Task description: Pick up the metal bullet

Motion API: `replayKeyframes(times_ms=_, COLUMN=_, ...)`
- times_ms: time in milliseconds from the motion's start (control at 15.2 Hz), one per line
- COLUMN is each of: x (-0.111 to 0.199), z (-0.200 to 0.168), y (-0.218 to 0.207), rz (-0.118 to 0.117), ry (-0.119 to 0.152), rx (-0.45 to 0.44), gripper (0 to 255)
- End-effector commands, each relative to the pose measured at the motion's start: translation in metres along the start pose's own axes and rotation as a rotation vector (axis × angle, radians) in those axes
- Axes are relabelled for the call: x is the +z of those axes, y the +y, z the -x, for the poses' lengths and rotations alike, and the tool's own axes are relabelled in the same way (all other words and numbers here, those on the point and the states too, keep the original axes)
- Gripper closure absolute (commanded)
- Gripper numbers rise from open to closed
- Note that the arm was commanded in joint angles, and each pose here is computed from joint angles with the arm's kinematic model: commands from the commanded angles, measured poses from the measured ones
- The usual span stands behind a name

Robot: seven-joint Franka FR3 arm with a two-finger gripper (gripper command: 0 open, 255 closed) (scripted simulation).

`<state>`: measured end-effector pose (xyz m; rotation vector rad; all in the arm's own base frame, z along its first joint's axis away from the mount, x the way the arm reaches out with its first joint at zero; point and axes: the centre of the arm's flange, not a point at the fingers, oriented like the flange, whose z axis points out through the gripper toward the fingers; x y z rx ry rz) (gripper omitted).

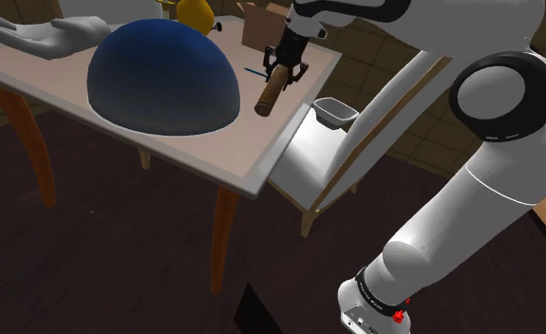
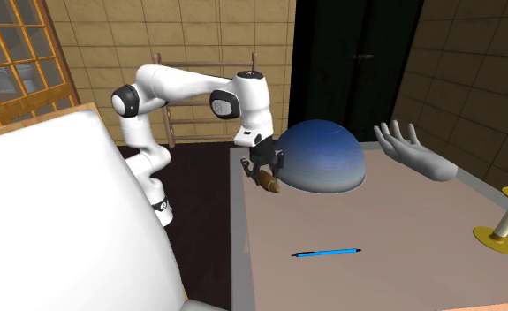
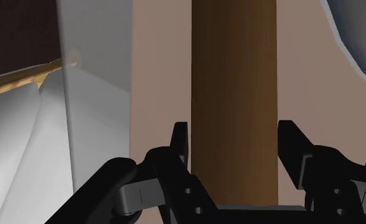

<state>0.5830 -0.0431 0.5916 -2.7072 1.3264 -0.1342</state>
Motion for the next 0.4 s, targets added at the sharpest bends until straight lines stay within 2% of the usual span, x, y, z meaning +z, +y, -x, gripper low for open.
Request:
replayKeyframes(times_ms=0, x=-0.011, z=0.000, y=-0.001, rz=0.000, ry=0.000, rx=0.000, gripper=255)
replayKeyframes(times_ms=330, x=-0.027, z=0.000, y=-0.004, rz=0.000, ry=0.000, rx=0.000, gripper=255)
